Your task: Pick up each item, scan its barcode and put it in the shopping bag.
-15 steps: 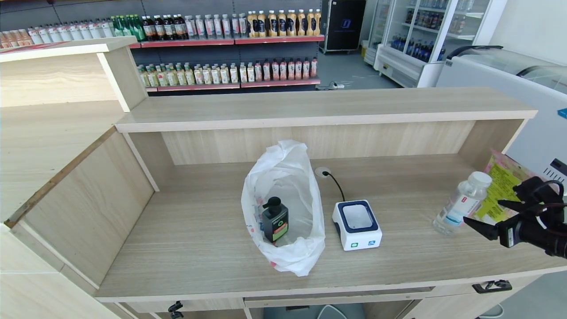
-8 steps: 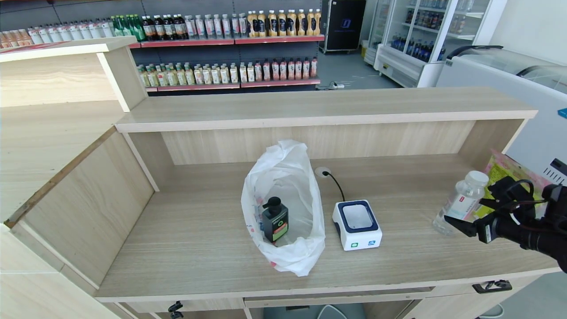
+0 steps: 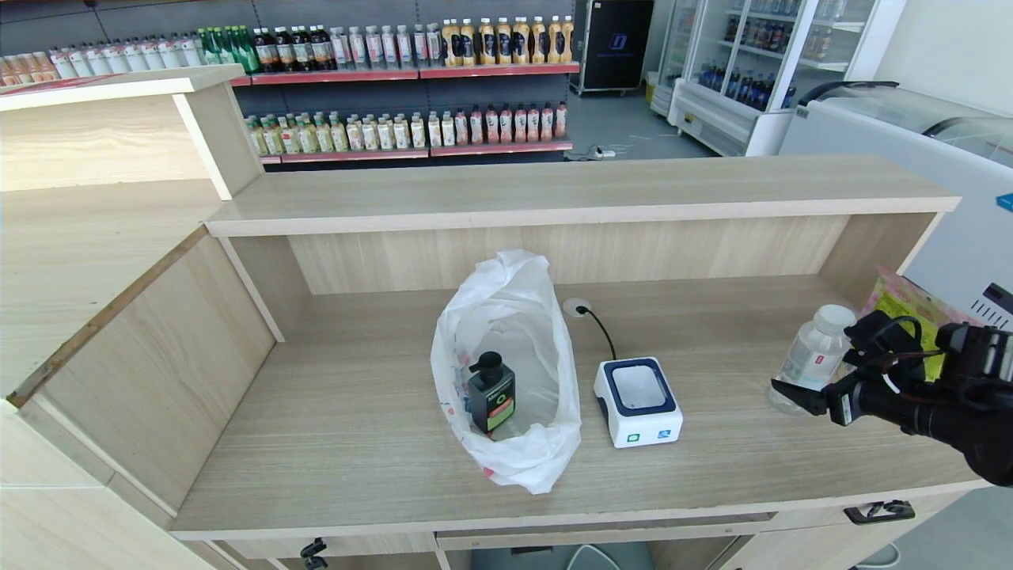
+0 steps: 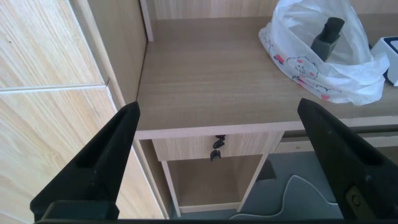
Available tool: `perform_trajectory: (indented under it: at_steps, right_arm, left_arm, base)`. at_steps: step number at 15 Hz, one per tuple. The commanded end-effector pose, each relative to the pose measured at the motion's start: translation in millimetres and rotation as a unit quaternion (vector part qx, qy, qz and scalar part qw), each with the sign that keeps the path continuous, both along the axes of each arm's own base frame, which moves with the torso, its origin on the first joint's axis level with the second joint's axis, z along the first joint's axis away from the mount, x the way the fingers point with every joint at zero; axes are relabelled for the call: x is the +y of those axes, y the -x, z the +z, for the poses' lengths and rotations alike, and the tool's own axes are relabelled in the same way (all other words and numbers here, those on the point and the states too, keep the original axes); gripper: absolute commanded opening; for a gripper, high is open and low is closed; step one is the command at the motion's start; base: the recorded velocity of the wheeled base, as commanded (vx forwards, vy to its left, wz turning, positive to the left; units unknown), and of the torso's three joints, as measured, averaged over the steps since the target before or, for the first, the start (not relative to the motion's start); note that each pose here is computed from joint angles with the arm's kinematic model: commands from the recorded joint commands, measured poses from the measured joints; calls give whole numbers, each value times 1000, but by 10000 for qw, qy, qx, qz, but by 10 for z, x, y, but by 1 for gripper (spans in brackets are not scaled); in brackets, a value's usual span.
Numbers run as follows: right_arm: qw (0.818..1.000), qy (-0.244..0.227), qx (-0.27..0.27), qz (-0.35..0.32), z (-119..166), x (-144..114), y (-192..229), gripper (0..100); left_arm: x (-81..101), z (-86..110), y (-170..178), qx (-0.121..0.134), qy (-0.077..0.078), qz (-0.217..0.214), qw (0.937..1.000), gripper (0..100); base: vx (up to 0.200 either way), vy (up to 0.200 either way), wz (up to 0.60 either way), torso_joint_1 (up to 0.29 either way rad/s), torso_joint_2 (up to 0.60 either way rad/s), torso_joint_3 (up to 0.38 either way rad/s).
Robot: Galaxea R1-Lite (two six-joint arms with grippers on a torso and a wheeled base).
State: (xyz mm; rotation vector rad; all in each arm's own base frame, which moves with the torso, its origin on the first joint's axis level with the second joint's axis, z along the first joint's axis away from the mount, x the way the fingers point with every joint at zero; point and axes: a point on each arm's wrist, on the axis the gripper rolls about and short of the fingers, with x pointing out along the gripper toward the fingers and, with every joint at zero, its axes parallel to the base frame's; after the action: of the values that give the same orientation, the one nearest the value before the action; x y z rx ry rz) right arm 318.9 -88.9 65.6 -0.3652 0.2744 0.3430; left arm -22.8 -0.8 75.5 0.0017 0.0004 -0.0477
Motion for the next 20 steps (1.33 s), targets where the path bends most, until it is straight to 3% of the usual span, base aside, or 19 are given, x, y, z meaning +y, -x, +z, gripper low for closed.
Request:
perform_trajectory:
  at_steps: [1, 9, 18, 19, 20]
  right_arm:
    - [10000, -21, 22, 16, -14, 9, -6, 100]
    - [9982, -558, 65, -228, 3, -43, -67, 100]
    - [9985, -537, -31, -125, -110, -26, -226, 100]
    - [9985, -535, -39, -125, -110, -28, -233, 0]
    - [9984, -549, -34, -130, -115, -30, -240, 0]
  left_arm:
    - [0, 0, -1, 6, 1, 1, 10000, 100]
    - [0, 0, -1, 6, 1, 1, 10000, 100]
    - [0, 0, -1, 6, 1, 1, 10000, 100]
    - [0, 0, -1, 6, 1, 1, 10000, 100]
    - [0, 0, -1, 6, 1, 1, 10000, 100]
  base:
    - [0, 0, 0, 0, 0, 0]
    - [0, 0, 0, 0, 0, 0]
    - [0, 0, 0, 0, 0, 0]
    - [0, 0, 0, 0, 0, 0]
    - [0, 0, 0, 0, 0, 0]
